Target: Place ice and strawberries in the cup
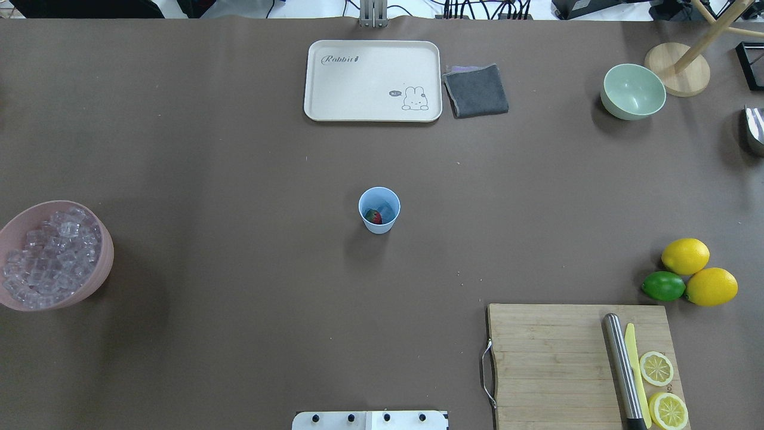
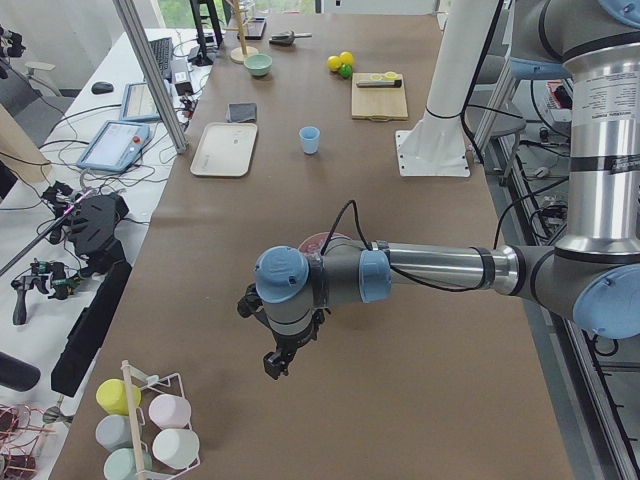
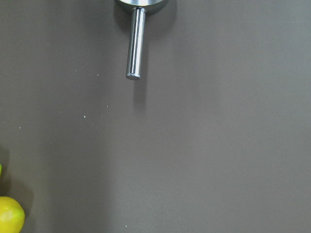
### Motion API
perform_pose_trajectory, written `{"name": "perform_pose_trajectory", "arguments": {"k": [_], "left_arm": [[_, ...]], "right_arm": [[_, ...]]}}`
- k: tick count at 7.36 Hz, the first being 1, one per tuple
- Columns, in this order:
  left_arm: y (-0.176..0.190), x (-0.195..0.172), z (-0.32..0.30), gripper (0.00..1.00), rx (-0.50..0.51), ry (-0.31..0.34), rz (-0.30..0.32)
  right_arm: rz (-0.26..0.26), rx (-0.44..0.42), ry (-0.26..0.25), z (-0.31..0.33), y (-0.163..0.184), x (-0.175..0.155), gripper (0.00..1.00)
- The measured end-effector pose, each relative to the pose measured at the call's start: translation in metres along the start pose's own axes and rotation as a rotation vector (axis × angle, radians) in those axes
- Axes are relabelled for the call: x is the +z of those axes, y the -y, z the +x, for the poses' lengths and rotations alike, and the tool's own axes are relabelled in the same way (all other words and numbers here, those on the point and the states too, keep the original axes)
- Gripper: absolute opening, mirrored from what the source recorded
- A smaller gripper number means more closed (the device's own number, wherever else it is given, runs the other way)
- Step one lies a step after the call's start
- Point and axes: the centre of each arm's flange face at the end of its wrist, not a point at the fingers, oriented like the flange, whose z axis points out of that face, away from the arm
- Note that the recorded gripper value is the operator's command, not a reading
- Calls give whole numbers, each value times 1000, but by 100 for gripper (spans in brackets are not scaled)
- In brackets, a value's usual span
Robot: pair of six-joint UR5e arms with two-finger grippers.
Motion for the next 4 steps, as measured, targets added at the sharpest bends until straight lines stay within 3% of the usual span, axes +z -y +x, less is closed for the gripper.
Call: {"name": "perform_pose_trajectory", "arguments": {"k": [4], "left_arm": [[-1,2,-1,99,-2,-2,-2]], "right_arm": [[2,2,3,0,-1,-1,100]]}}
